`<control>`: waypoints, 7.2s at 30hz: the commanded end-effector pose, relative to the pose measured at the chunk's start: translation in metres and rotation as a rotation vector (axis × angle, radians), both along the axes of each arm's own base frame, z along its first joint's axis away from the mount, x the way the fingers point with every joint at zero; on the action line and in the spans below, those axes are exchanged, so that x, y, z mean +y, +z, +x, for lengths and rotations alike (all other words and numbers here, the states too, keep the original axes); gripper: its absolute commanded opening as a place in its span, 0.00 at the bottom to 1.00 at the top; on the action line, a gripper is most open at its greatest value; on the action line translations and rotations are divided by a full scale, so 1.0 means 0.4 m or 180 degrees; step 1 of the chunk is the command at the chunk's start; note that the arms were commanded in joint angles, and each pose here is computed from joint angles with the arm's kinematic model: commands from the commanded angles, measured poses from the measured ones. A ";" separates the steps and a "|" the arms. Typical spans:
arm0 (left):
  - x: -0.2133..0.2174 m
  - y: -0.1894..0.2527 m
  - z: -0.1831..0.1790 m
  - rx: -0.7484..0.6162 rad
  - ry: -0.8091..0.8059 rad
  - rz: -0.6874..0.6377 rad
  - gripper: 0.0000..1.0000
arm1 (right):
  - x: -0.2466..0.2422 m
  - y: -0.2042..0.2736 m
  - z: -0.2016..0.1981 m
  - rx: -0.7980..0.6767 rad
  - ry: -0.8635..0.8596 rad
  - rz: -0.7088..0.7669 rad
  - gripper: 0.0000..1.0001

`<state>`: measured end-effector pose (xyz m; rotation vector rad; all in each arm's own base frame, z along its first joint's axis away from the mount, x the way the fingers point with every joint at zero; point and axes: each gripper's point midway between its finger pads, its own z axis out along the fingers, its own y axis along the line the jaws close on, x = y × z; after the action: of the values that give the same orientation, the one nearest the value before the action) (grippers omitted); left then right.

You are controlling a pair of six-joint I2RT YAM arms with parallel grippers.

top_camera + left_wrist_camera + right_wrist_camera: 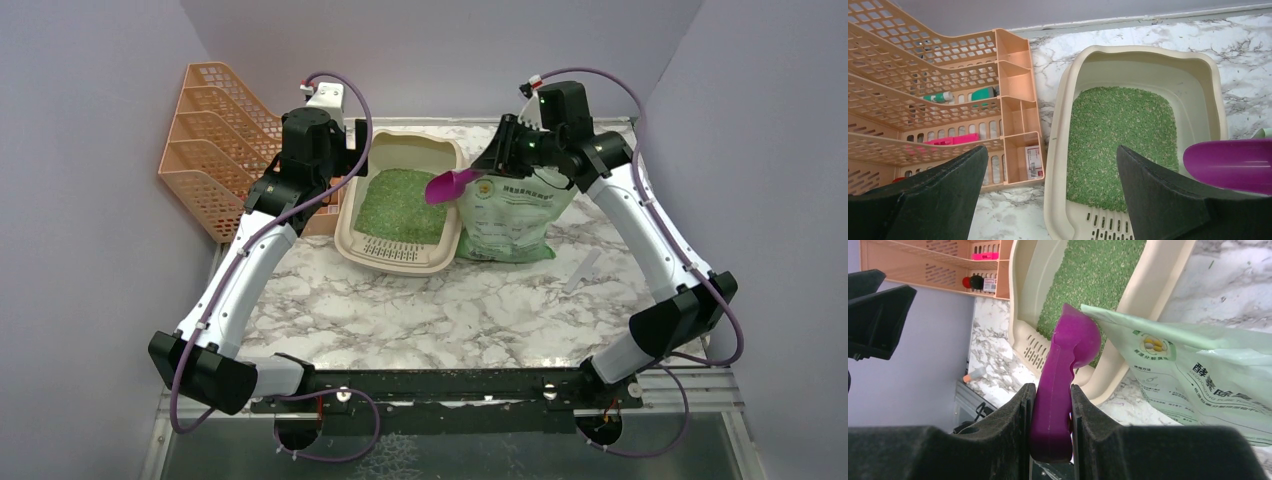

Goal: Fill the litter box with clean litter
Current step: Pour the cat litter into the litter box, then move the cat litter bag to the center of the board, then move the litter box to the center of the board.

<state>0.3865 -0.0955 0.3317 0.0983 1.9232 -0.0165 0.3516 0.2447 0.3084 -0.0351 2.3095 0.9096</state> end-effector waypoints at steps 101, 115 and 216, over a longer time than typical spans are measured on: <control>-0.333 0.022 -0.482 0.0311 -0.2403 -0.0370 0.00 | -0.440 0.154 -0.069 -0.1096 -0.1111 -0.0398 0.01; -0.210 -0.166 -0.435 0.0654 -0.1693 0.0389 0.32 | -0.455 0.102 -0.075 -0.0986 -0.1254 -0.0428 0.01; -1.254 -0.227 -0.226 0.1214 -0.3145 -0.1545 0.98 | -0.724 0.418 -0.242 -0.1905 -0.2833 -0.1465 0.01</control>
<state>0.2870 -0.6117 0.1295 0.6883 2.2919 -1.2963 0.2623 -0.0392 0.4555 0.4231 1.6912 -0.0730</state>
